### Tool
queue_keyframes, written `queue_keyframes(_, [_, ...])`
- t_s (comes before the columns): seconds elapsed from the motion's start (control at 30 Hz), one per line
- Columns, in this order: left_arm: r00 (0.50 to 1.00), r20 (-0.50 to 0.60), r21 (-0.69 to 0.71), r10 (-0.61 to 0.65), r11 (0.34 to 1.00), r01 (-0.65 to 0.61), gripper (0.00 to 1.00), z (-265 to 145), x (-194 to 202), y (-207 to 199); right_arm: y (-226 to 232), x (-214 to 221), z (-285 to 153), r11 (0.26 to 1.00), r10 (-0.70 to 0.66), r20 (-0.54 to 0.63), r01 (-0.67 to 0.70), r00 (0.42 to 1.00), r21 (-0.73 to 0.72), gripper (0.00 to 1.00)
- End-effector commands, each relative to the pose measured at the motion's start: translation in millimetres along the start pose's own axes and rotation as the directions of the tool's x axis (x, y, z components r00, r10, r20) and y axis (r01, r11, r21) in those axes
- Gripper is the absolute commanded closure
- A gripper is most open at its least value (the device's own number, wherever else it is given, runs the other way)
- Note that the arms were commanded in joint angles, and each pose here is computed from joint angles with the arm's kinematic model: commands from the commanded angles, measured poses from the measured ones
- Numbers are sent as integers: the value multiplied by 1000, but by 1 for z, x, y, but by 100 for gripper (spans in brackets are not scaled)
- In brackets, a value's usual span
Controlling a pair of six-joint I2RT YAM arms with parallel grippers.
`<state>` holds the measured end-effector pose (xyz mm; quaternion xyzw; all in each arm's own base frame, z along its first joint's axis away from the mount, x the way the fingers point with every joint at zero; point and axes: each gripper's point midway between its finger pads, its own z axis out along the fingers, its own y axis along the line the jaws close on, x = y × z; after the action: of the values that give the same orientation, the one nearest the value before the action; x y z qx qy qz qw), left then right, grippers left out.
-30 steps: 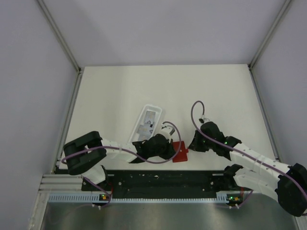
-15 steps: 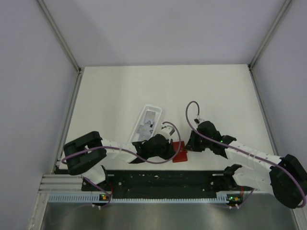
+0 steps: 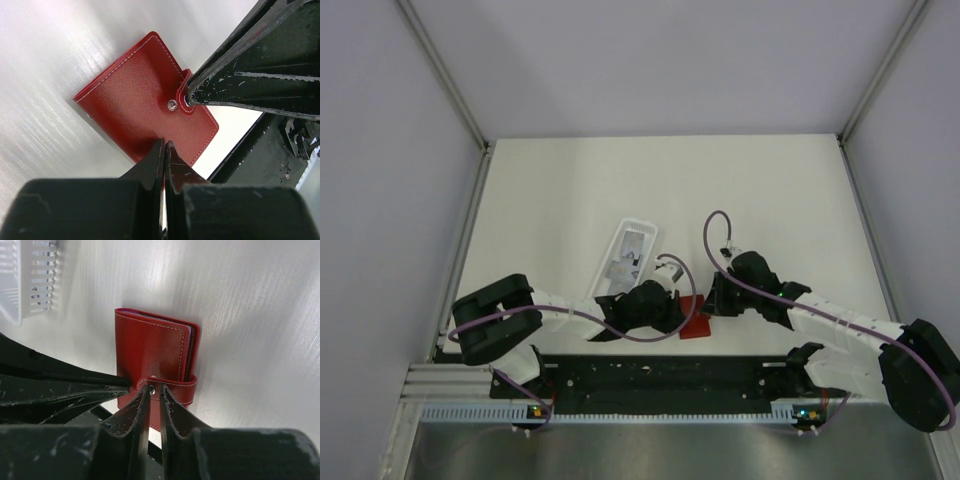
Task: Put the credit cards into the card holder
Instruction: Close the card holder at the center of the board.
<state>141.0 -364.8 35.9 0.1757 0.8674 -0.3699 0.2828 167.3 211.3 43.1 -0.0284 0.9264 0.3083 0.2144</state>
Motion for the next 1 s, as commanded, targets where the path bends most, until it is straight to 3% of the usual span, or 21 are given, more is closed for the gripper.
queue_keyframes(0.0, [1000,-4,-3,0,1000,0,100,-3,3,4,19,-21,-3,998,-26,55,30,998,-63,87])
queue_keyframes(0.97, [1000,-6,-8,2,1000,-2,100,-3,5,6,17,-20,6,998,-20,37,22,999,-56,83])
